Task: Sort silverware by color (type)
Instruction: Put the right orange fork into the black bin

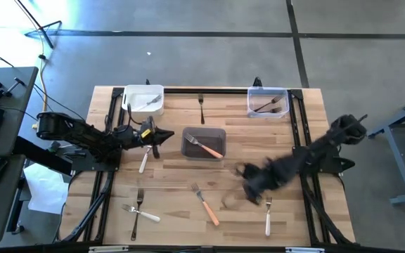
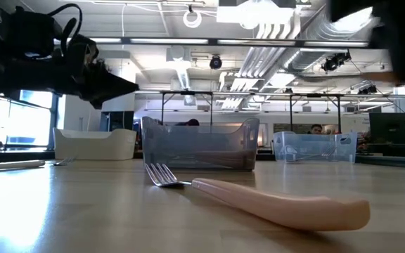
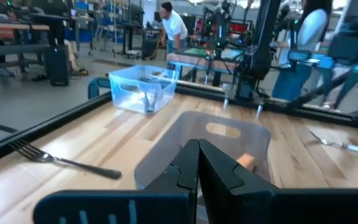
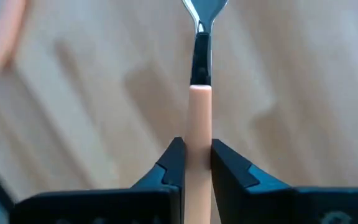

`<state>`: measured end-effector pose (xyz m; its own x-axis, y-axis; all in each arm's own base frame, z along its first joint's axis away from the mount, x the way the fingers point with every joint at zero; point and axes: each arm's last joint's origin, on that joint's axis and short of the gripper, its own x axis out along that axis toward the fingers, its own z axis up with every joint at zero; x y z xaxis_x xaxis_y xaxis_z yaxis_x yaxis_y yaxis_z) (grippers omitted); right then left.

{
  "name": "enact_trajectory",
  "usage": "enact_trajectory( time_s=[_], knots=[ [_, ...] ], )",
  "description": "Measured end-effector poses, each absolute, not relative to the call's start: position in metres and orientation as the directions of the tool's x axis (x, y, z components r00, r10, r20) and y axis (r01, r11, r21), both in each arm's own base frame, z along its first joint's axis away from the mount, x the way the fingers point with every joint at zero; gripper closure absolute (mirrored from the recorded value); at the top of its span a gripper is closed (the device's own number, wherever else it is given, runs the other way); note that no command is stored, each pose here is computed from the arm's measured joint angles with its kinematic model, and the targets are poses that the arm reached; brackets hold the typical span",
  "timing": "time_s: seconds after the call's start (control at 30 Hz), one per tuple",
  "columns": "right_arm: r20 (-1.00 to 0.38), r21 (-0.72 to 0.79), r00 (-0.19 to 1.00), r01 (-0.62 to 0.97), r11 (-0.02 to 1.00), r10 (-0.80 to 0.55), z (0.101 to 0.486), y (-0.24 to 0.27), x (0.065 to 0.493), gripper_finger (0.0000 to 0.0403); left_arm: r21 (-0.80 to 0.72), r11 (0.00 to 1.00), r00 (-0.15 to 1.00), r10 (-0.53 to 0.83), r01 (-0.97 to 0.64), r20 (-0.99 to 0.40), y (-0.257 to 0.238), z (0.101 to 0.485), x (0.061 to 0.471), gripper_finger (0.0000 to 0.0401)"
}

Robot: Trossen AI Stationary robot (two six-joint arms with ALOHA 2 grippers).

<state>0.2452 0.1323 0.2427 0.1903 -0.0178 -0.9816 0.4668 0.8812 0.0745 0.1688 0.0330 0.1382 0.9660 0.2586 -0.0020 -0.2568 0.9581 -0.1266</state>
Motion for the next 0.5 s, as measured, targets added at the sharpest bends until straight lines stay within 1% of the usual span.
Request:
enact_trajectory(
  time_s=[0.07, 0.27, 0.37, 0.5],
  knots=[
    [-0.972, 0.088, 0.232, 0.465, 0.881, -0.025, 0.249, 0.105, 0.264, 0.0367, -0.115, 0.958, 0.964, 0.266, -0.263, 0.014, 0.034, 0.140, 0.168, 0.0401],
    [-0.900, 0.141, 0.431, 0.429, 0.892, -0.065, 0.272, 0.031, 0.310, 0.0367, -0.105, 0.947, 0.951, 0.308, -0.304, 0.027, 0.040, 0.142, 0.166, 0.0401],
    [-0.886, 0.103, 0.454, 0.379, 0.920, -0.088, 0.275, 0.003, 0.334, 0.0367, -0.105, 0.941, 0.945, 0.325, -0.321, 0.028, 0.043, 0.142, 0.166, 0.0401],
    [-0.897, 0.073, 0.433, 0.341, 0.937, -0.087, 0.270, -0.026, 0.367, 0.0366, -0.105, 0.934, 0.938, 0.346, -0.342, 0.027, 0.047, 0.142, 0.165, 0.0401]
  ],
)
